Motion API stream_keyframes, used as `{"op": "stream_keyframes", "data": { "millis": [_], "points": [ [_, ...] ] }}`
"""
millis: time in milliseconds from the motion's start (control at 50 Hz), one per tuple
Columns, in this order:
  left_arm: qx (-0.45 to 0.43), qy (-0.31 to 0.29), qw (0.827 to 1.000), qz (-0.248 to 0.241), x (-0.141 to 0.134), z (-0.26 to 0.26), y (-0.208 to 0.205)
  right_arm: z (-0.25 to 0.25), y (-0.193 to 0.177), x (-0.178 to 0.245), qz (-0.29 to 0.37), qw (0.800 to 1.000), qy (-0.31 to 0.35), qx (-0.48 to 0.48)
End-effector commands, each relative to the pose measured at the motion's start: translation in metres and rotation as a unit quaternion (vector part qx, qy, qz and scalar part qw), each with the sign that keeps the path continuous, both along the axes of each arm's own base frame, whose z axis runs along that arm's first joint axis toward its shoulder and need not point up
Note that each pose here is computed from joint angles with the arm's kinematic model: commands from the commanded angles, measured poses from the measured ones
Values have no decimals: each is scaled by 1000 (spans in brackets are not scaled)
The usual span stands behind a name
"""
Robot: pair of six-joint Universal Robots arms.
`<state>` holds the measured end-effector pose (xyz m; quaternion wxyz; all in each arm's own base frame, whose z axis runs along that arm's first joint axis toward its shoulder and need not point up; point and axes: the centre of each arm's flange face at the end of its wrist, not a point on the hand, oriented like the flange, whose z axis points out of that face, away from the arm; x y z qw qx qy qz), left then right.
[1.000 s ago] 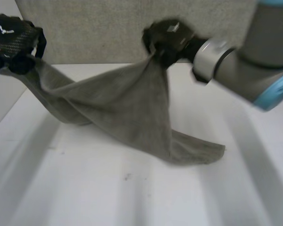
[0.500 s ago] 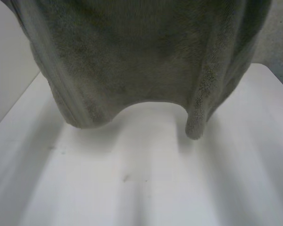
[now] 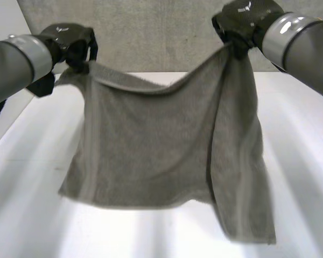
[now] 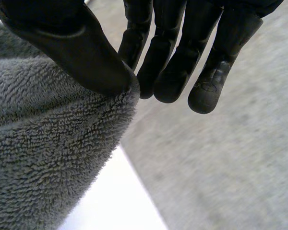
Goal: Fold the towel.
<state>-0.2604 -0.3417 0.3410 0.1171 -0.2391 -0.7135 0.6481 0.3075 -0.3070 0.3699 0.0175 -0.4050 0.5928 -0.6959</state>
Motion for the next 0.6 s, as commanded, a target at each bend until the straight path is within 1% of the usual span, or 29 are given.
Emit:
{"op": "stream_keyframes", "data": {
  "millis": [20, 40, 80, 100, 140, 200, 240, 260, 300, 320, 340, 380, 400, 420, 440, 460, 500, 520, 540, 560, 600],
  "points": [
    [-197, 77, 977, 15, -10, 67, -25, 61, -33, 5, -24, 976, -130, -175],
    [-197, 77, 977, 15, -10, 67, -25, 61, -33, 5, -24, 976, -130, -175],
    [-258, 118, 958, 51, -2, 98, -22, 91, -25, -1, -24, 961, -163, -224],
    [-258, 118, 958, 52, -2, 98, -22, 91, -25, -1, -24, 960, -163, -224],
    [-280, 138, 947, 70, 5, 112, -17, 112, -12, -7, -20, 952, -174, -251],
    [-278, 138, 948, 71, 5, 112, -16, 115, -8, -8, -19, 953, -172, -250],
    [-251, 128, 957, 74, 6, 99, -17, 104, -7, -8, -19, 963, -156, -220],
    [-251, 128, 957, 74, 6, 99, -17, 104, -7, -8, -19, 963, -156, -220],
    [-206, 108, 970, 76, 6, 75, -19, 79, -9, -7, -21, 979, -120, -162],
    [-181, 97, 976, 76, 5, 61, -19, 78, -9, -7, -21, 979, -120, -162],
    [-181, 97, 976, 76, 5, 61, -19, 62, -10, -5, -22, 987, -98, -128],
    [-124, 73, 986, 79, 6, 25, -20, 20, -12, -5, -27, 998, -41, -46],
    [-124, 73, 987, 79, 6, 25, -20, 20, -12, -5, -27, 998, -41, -46],
    [-94, 60, 991, 79, 6, 5, -18, -6, -12, -5, -27, 1000, -10, 1],
    [-60, 45, 994, 79, 7, -17, -14, -6, -12, -5, -27, 1000, -10, 2],
    [-60, 44, 994, 79, 7, -17, -14, -33, -10, -6, -28, 998, 17, 48],
    [5, 12, 997, 75, 9, -62, -4, -90, -2, -11, -29, 988, 66, 139],
    [5, 12, 997, 75, 9, -62, -4, -90, -2, -11, -29, 988, 66, 139],
    [34, -3, 997, 69, 10, -84, 3, -115, 4, -15, -29, 980, 84, 176],
    [34, -3, 997, 69, 10, -84, 3, -115, 4, -15, -29, 980, 84, 176],
    [76, -31, 995, 54, 11, -120, 17, -160, 18, -18, -14, 967, 106, 231]
  ]
}}
